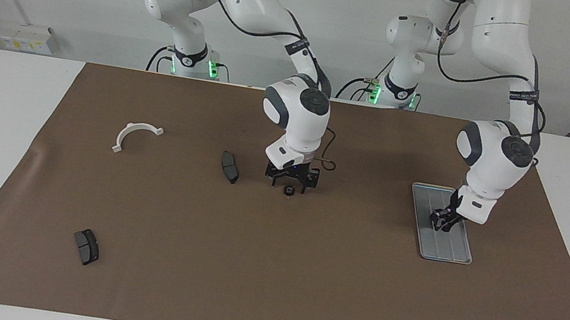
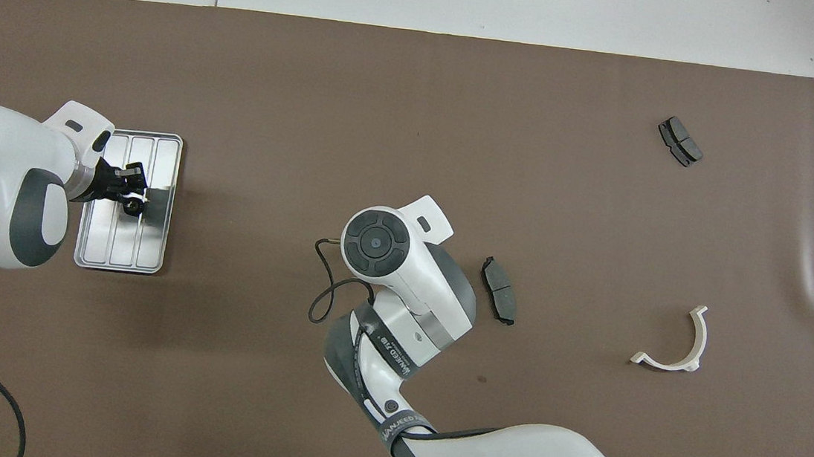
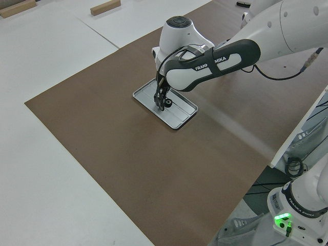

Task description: Place bearing gear from tray to pile

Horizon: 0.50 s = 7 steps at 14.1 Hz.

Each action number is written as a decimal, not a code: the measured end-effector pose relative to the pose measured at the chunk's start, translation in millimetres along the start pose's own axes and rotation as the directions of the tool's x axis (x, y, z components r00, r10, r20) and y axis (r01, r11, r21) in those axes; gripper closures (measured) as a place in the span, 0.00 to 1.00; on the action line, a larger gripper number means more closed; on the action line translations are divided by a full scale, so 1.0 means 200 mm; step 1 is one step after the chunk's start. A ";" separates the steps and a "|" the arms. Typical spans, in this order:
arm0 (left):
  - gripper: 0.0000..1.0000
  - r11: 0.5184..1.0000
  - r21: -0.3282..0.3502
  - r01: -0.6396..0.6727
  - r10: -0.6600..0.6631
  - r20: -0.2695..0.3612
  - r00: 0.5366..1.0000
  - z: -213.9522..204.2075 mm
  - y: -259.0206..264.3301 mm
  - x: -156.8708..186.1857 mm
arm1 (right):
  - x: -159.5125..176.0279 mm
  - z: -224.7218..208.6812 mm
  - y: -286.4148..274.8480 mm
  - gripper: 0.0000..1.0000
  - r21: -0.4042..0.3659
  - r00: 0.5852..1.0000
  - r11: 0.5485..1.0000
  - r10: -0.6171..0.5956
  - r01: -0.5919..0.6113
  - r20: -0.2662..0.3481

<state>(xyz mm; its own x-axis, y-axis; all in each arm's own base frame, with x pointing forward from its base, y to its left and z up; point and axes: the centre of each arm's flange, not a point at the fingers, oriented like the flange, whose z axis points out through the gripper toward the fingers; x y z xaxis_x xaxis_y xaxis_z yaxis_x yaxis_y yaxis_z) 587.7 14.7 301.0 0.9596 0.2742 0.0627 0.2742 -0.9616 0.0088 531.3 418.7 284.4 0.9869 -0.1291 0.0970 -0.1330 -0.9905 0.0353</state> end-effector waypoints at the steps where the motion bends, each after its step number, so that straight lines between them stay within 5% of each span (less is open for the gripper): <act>1: 0.58 1.000 0.000 -0.001 0.001 -0.001 1.000 0.00 0.00 0.00 | 0.00 0.00 0.00 0.18 0.006 1.000 1.000 0.000 0.000 -0.006; 3: 0.64 1.000 -0.001 -0.002 0.002 -0.003 1.000 0.00 0.01 0.00 | 0.01 0.00 -0.01 0.37 0.026 1.000 1.000 0.001 0.000 -0.022; 7: 0.75 1.000 -0.002 -0.002 0.002 -0.005 1.000 0.00 0.01 0.00 | 0.01 0.00 -0.01 0.41 0.031 1.000 1.000 0.001 0.000 -0.026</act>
<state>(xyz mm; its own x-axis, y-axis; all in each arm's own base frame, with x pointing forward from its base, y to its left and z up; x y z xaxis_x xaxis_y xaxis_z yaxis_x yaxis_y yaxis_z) 588.2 13.2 301.9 0.9600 0.2718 0.0676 0.2717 -0.9623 0.0108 532.9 420.5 285.2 0.9840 -0.1289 0.1231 -0.1305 -0.9914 0.0047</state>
